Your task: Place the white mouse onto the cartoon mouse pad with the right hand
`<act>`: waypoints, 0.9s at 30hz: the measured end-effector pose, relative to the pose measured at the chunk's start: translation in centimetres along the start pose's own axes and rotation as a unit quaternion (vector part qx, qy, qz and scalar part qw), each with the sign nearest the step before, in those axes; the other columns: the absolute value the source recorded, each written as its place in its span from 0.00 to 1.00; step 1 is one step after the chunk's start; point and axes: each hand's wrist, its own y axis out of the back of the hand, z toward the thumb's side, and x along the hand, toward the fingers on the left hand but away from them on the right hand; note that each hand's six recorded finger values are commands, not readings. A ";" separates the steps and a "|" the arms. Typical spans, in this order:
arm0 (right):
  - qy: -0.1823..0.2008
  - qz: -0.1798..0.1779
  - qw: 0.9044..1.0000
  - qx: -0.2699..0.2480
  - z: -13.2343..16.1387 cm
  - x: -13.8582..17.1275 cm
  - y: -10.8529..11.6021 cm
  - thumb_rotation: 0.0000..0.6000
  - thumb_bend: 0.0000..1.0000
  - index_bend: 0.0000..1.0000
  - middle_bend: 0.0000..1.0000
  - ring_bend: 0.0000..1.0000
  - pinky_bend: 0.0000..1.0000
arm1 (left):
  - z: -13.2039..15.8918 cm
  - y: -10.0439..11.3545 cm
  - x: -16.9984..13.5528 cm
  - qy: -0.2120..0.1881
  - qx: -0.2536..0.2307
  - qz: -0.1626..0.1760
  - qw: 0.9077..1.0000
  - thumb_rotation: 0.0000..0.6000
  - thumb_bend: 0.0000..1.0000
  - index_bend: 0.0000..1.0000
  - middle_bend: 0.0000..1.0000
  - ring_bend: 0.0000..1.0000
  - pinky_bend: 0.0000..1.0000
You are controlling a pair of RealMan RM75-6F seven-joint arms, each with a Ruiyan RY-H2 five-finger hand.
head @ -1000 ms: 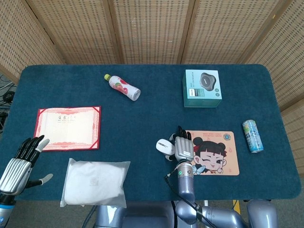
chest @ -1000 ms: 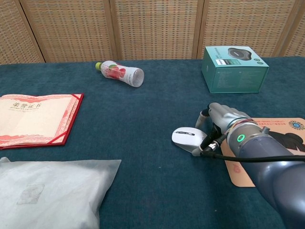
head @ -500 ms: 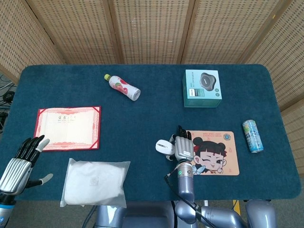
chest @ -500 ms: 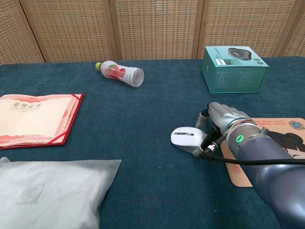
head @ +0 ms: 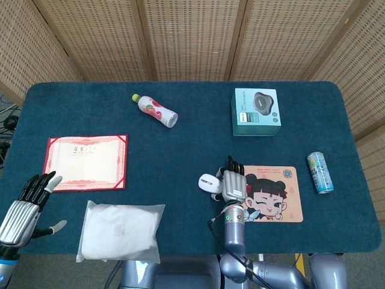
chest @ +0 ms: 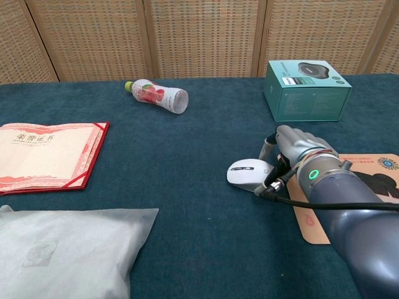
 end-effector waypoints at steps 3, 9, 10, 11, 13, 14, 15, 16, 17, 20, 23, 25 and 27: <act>-0.008 -0.009 1.000 0.005 -0.2 -0.1 0.6 1.00 0.05 0.49 0.00 0.00 0.00 | 0.0 0.0 0.0 0.000 0.000 -0.001 1.000 1.00 0.15 0.00 0.00 0.00 0.00; -0.035 -0.024 0.999 -0.007 -1.0 -0.4 1.8 1.00 0.05 0.50 0.00 0.00 0.00 | 0.0 0.0 0.0 0.001 -0.001 -0.001 1.000 1.00 0.15 0.00 0.00 0.00 0.00; -0.038 -0.025 0.999 -0.008 -1.3 -0.5 1.9 1.00 0.05 0.50 0.00 0.00 0.00 | 0.0 0.0 0.0 0.000 -0.001 -0.001 1.000 1.00 0.15 0.00 0.00 0.00 0.00; -0.041 -0.027 0.999 -0.008 -1.4 -0.5 2.0 1.00 0.05 0.50 0.00 0.00 0.00 | 0.0 0.0 0.0 0.000 -0.001 -0.001 1.000 1.00 0.15 0.00 0.00 0.00 0.00; -0.049 -0.033 0.998 -0.012 -2.0 -0.6 2.4 1.00 0.05 0.50 0.00 0.00 0.00 | 0.1 0.0 0.0 -0.001 -0.001 -0.002 1.000 1.00 0.15 0.00 0.00 0.00 0.00; -0.052 -0.036 0.998 -0.015 -2.2 -0.7 2.7 1.00 0.05 0.51 0.00 0.00 0.00 | 0.1 -0.1 0.0 -0.002 -0.001 -0.002 1.000 1.00 0.15 0.00 0.00 0.00 0.00; -0.055 -0.039 0.998 -0.017 -2.5 -0.8 3.0 1.00 0.05 0.51 0.00 0.00 0.00 | 0.1 -0.1 0.0 -0.001 -0.001 -0.002 1.000 1.00 0.15 0.00 0.00 0.00 0.00; -0.058 -0.042 0.997 -0.017 -2.8 -0.9 3.3 1.00 0.05 0.51 0.00 0.00 0.00 | 0.1 -0.1 0.0 -0.001 -0.001 -0.002 1.000 1.00 0.15 0.00 0.00 0.00 0.00; -0.060 -0.043 0.997 -0.017 -3.0 -0.9 3.5 1.00 0.05 0.52 0.00 0.00 0.00 | 0.1 -0.1 0.0 -0.002 0.000 -0.002 1.000 1.00 0.15 0.00 0.00 0.00 0.00; -0.062 -0.049 0.997 -0.018 -3.4 -0.9 3.9 1.00 0.05 0.53 0.00 0.00 0.00 | 0.1 -0.1 0.0 -0.002 0.001 -0.003 1.000 1.00 0.15 0.00 0.00 0.00 0.00; -0.064 -0.057 0.996 -0.017 -3.7 -0.9 4.4 1.00 0.05 0.53 0.00 0.00 0.00 | 0.2 -0.1 0.0 -0.003 0.002 -0.002 1.000 1.00 0.15 0.00 0.00 0.00 0.00; -0.068 -0.062 0.996 -0.023 -3.9 -0.8 4.7 1.00 0.05 0.53 0.00 0.00 0.00 | 0.2 -0.2 0.0 -0.003 0.002 -0.001 1.000 1.00 0.15 0.00 0.00 0.00 0.00; -0.072 -0.065 0.995 -0.030 -4.1 -0.8 5.0 1.00 0.05 0.53 0.00 0.00 0.00 | 0.2 -0.2 0.0 -0.003 0.002 -0.002 1.000 1.00 0.15 0.00 0.00 0.00 0.00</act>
